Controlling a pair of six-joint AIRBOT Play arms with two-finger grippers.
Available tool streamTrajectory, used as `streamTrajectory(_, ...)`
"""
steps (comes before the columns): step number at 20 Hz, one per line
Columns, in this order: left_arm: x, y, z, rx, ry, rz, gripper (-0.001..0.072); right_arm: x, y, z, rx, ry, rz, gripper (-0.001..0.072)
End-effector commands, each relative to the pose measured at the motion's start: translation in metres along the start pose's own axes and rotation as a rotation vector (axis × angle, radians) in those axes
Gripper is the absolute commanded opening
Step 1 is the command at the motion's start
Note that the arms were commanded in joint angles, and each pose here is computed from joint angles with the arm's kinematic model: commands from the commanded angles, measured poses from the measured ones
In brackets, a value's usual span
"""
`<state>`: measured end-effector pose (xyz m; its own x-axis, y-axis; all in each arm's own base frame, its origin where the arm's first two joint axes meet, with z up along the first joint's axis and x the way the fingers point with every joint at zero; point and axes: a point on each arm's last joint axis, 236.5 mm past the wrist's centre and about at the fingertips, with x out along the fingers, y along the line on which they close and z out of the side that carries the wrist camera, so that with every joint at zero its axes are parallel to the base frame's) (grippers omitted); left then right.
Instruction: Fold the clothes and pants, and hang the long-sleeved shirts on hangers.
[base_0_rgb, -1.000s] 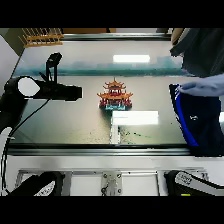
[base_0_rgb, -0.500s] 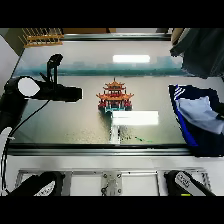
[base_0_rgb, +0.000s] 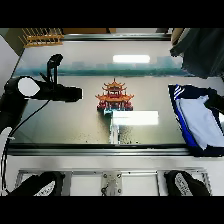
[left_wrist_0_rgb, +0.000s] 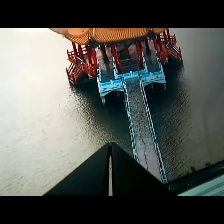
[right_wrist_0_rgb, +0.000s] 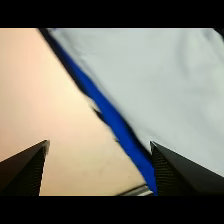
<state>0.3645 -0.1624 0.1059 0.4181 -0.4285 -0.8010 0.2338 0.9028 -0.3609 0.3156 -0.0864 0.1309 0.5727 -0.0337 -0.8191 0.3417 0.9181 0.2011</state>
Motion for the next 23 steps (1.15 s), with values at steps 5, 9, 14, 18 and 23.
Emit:
streamTrajectory(5, 0.0, 0.0, 0.0, 0.0, 0.0, 0.0, 0.0009, -0.005, 0.182, -0.061, -0.42, 0.089, 0.433, 0.0714)
streamTrajectory(9, 0.0, 0.0, 0.0, 0.0, -0.001, 0.0, 0.0008, -0.001, 0.2, -0.079, -0.47, 0.14, 0.464, 0.0019)
streamTrajectory(14, 0.0, 0.0, 0.0, 0.0, -0.001, 0.0, 0.0009, -0.002, 0.198, -0.085, -0.476, 0.167, 0.462, 0.0017)
streamTrajectory(18, 0.0, 0.0, 0.0, 0.0, -0.001, 0.0, 0.0009, -0.002, 0.198, -0.085, -0.475, 0.167, 0.462, 0.0017)
streamTrajectory(23, 0.0, 0.0, 0.0, 0.0, -0.001, 0.0, 0.0008, -0.002, 0.198, -0.086, -0.476, 0.167, 0.462, 0.0017)
